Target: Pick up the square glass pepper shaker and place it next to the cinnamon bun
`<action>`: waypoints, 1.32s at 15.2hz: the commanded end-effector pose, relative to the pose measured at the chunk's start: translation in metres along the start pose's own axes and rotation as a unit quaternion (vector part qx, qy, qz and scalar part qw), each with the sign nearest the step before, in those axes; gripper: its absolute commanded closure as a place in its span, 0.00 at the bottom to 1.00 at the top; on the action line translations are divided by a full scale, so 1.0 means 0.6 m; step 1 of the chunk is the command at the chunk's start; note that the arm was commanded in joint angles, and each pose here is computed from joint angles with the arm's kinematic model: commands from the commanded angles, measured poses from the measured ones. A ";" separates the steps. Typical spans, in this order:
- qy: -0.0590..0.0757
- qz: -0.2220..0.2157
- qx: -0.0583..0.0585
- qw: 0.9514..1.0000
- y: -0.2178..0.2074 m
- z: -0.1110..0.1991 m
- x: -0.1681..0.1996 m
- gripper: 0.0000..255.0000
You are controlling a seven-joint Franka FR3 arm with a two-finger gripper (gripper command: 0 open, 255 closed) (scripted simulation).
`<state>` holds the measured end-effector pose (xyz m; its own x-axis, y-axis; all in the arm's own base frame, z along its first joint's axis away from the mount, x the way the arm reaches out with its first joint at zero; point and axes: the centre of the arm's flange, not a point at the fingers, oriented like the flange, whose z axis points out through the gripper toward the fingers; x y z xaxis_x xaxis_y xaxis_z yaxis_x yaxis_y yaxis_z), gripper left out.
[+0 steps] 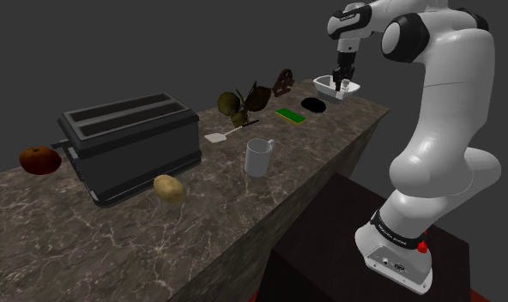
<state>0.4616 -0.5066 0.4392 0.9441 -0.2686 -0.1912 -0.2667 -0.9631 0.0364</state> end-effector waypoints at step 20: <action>0.000 0.000 0.000 1.000 -0.006 0.160 0.034 1.00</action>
<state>0.4629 -0.5068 0.3419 0.9441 -0.2687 -0.1911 -0.2667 -0.9631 0.0367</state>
